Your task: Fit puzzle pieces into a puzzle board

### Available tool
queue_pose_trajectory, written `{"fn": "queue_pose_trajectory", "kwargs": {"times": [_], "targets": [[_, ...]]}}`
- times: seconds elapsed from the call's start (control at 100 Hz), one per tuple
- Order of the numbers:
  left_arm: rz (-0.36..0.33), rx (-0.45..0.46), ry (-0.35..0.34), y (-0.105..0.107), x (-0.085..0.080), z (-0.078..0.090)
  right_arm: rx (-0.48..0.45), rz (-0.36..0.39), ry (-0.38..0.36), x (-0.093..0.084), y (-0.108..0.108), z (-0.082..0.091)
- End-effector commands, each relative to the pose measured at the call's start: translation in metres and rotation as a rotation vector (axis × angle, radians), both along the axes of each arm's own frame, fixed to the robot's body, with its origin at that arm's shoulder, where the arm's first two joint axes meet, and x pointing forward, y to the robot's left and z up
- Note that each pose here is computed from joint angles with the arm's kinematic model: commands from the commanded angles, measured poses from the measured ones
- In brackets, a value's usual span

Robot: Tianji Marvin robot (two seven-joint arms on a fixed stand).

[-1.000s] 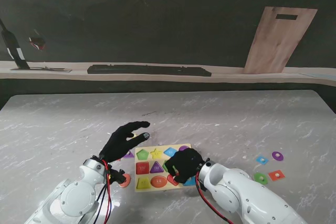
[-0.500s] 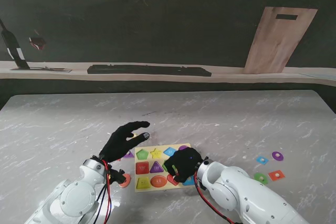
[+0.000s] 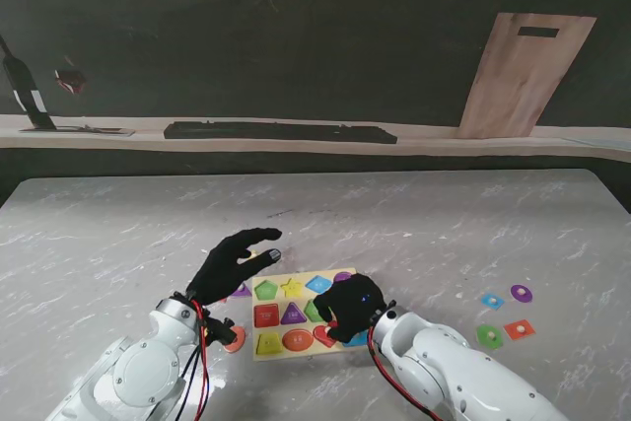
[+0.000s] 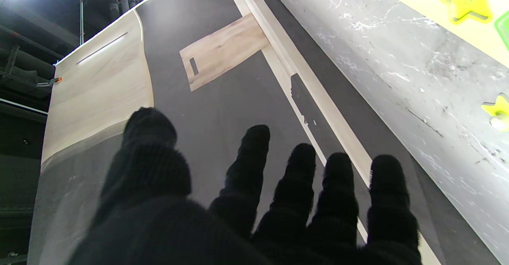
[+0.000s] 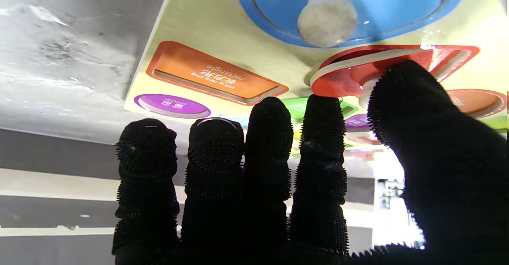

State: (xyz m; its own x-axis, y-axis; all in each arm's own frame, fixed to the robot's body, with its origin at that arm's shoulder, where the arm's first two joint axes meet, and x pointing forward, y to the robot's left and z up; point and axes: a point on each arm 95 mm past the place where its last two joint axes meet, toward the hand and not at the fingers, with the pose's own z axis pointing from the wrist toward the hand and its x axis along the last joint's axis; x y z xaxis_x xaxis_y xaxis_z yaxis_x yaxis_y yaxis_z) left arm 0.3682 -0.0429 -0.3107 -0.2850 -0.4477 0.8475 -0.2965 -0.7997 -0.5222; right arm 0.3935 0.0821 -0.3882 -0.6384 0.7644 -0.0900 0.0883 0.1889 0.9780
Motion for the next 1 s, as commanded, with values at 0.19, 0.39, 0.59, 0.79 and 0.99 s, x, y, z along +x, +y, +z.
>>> {"fn": "queue_pose_trajectory", "kwargs": {"times": [0.19,0.39,0.59,0.79,0.99], "targets": [[-0.001,0.0,0.002,-0.0009,-0.0001,-0.0003,-0.036,0.036,0.074,-0.0139,-0.0078,-0.0218],[0.001,0.001,0.001,-0.0007,0.0,-0.0001,-0.044,0.067,0.108,-0.0158,-0.0089,-0.0198],[0.003,0.002,-0.003,-0.0003,-0.0001,0.0002,-0.028,0.102,0.126,-0.0137,-0.0103,-0.0204],[0.003,0.002,-0.001,-0.0004,0.0,0.0001,-0.012,0.118,0.121,-0.012,-0.0101,-0.0216],[0.002,0.002,-0.003,-0.0004,-0.0002,0.0002,-0.033,0.102,0.137,-0.0096,-0.01,-0.0238]]}}
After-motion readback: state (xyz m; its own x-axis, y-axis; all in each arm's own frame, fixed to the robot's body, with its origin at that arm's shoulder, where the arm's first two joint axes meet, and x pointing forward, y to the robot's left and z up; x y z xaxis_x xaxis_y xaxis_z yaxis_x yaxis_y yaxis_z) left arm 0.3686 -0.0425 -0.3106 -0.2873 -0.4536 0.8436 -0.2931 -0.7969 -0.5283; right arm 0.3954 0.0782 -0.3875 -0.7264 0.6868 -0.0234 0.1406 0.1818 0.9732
